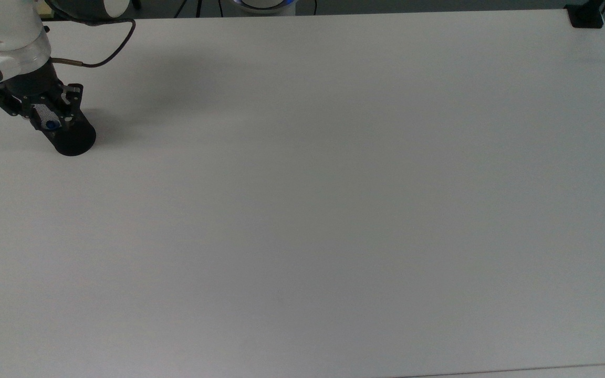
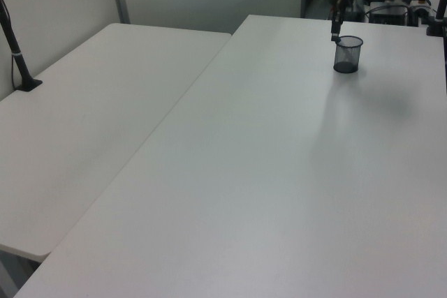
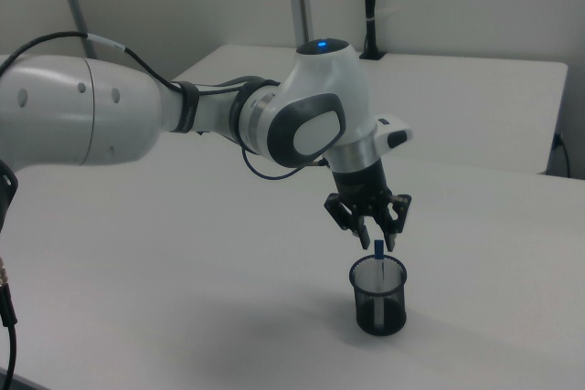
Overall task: Remove the marker
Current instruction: 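Close the gripper on the marker's blue cap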
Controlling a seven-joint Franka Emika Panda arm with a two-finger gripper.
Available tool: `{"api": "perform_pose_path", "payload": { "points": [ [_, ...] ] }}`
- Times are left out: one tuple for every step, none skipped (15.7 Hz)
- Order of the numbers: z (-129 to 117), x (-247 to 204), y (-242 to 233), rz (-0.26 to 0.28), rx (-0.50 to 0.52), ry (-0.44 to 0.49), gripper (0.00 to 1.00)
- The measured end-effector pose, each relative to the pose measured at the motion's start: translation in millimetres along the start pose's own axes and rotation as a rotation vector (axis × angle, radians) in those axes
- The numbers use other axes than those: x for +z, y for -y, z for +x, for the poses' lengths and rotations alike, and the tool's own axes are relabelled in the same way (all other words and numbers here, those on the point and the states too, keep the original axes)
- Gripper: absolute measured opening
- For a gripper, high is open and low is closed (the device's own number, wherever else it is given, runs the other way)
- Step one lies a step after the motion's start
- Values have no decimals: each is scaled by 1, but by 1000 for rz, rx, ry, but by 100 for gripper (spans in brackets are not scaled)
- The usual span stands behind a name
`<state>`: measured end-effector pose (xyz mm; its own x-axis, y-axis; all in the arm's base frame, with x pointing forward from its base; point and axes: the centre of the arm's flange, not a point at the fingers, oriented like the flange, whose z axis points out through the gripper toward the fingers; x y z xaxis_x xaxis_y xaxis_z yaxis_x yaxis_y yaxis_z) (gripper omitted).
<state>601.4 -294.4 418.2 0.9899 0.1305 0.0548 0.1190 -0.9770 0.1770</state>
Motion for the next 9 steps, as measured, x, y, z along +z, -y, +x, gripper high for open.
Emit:
{"api": "perform_pose_path", "payload": {
  "points": [
    [-1,1,-1,1,-3,2,40],
    [-3,3,-2,2,-5,5,40],
    [-4,5,-3,4,-8,8,32],
    [-4,6,-3,5,-9,10,21],
    [-4,6,-3,4,-10,9,18],
    [-4,6,-3,4,-10,9,18],
    [-4,6,-3,4,-10,9,18],
    [-4,6,-3,4,-10,9,18],
    [-4,6,-3,4,-10,8,18]
  ]
}}
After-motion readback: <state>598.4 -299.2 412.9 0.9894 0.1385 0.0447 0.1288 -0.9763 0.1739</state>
